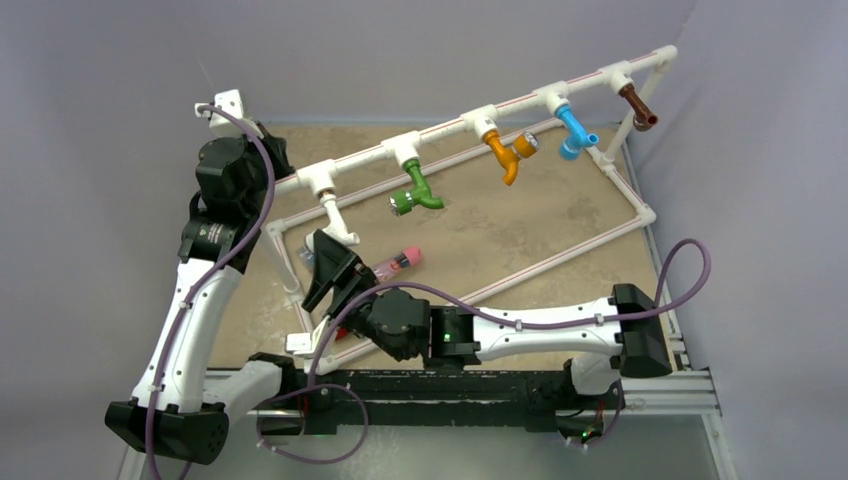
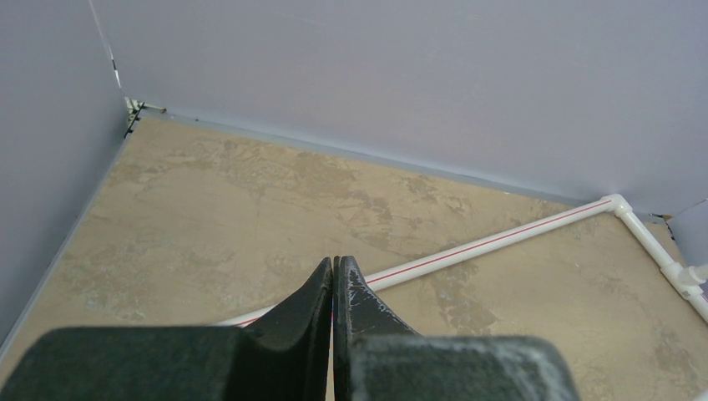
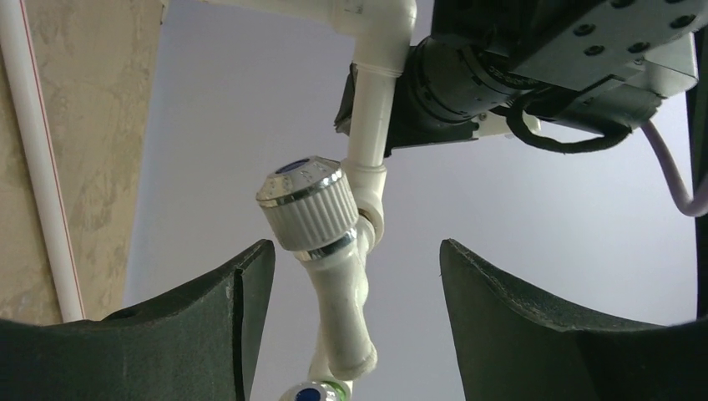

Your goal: Install the water faucets

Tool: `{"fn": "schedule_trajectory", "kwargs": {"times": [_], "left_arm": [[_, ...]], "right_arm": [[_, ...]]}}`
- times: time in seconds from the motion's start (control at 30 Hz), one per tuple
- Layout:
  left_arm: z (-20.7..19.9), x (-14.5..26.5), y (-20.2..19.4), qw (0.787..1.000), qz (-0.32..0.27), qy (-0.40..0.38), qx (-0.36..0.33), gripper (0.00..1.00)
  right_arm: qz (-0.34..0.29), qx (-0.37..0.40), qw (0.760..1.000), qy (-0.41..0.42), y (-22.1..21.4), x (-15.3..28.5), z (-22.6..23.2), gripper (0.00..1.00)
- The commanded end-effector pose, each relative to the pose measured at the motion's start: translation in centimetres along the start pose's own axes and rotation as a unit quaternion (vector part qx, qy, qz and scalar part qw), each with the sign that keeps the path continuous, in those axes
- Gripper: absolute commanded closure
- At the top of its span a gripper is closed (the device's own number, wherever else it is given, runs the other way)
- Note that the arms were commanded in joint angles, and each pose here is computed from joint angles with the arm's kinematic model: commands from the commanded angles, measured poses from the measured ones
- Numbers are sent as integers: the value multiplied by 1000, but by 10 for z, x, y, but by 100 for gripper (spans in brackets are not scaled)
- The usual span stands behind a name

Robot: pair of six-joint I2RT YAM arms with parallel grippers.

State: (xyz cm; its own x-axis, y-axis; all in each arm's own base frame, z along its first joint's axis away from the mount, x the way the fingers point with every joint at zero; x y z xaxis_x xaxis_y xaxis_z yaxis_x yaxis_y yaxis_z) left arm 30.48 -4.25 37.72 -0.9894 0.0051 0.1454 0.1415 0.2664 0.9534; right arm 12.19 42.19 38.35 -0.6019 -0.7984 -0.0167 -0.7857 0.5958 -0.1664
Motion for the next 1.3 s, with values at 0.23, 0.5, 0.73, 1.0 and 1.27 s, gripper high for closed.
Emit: {"fn": "schedule_trajectory", "kwargs": {"times": [0.23, 0.5, 0.73, 1.0, 1.27], "left_arm": [[7, 12, -83, 982, 178, -11, -56, 100], [7, 12, -82, 983, 176, -13, -56, 100], [6, 13, -83, 982, 179, -14, -55, 100], [6, 14, -82, 983, 176, -14, -56, 100], [5, 14, -82, 982, 177, -15, -59, 100]], "right_arm": [[38, -7, 999, -27, -24, -16, -9, 32], [54, -10, 998, -36, -32, -22, -8, 40], [61, -13, 997, -34, -33, -24, -3, 75], [108, -142, 982, -70, -39, -30, -6, 100], [104, -366, 914, -143, -38, -32, -13, 100]]}}
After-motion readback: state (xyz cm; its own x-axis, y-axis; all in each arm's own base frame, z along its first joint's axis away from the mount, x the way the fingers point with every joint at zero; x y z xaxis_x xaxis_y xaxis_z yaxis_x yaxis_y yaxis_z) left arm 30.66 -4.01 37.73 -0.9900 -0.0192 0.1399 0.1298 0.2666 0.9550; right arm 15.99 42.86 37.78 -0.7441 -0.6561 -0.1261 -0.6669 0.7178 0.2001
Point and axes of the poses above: each gripper's point midway between its finger pads, its own x axis back along the fingers, its own z axis along the line the jaws close on, y = z × x, the point moved 5 cm from there along x, back along the fingers, and after that the axes turned 1 degree about x, right-handed, at the moved point
